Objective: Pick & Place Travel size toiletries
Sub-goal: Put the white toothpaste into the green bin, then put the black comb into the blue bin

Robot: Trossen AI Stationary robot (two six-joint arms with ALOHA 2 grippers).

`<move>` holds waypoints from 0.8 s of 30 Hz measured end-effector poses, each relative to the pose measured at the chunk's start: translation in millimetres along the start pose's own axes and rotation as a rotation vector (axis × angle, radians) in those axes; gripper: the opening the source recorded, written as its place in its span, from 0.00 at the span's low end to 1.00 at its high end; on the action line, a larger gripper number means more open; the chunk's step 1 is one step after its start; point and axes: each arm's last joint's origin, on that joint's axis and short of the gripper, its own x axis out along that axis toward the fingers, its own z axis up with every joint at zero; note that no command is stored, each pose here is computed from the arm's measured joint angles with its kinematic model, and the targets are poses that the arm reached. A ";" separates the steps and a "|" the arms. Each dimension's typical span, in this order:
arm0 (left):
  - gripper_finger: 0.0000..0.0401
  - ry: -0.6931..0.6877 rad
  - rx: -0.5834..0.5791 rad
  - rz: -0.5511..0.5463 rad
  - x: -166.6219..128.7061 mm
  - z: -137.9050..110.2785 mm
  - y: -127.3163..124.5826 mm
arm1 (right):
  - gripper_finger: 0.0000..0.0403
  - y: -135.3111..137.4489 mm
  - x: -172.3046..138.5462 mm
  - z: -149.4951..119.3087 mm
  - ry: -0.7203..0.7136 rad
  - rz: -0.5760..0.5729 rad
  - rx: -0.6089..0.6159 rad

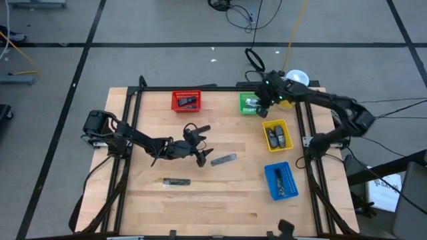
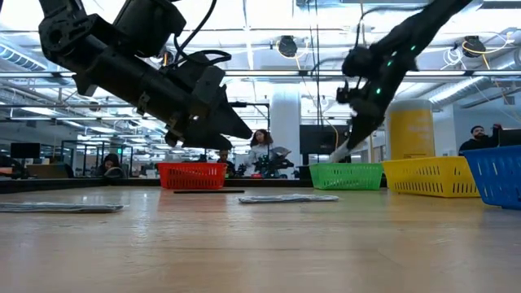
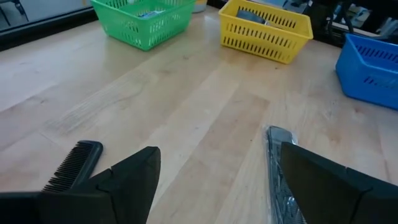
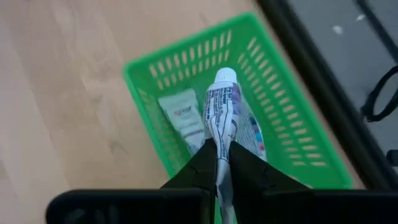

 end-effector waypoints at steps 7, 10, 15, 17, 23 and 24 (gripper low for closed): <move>0.81 0.000 0.000 -0.001 0.1 0.1 0.0 | 0.04 -16.4 32.6 4.4 0.067 0.055 -0.045; 0.81 0.001 0.000 -0.004 0.1 0.1 -0.1 | 0.04 -17.7 40.8 4.4 0.077 0.058 -0.052; 0.81 0.007 0.000 -0.017 0.0 -0.1 -0.5 | 0.07 -17.9 42.1 5.1 0.070 0.056 -0.070; 0.81 0.007 0.000 -0.017 0.0 -0.1 -0.4 | 0.11 -18.2 41.5 5.5 0.066 0.053 -0.070; 0.81 0.007 0.000 -0.017 0.1 -0.1 -0.5 | 0.27 -20.8 40.0 5.5 0.060 0.042 -0.064; 0.81 0.007 0.000 -0.018 0.1 -0.1 -0.5 | 0.30 -21.7 39.9 5.9 0.054 0.038 -0.062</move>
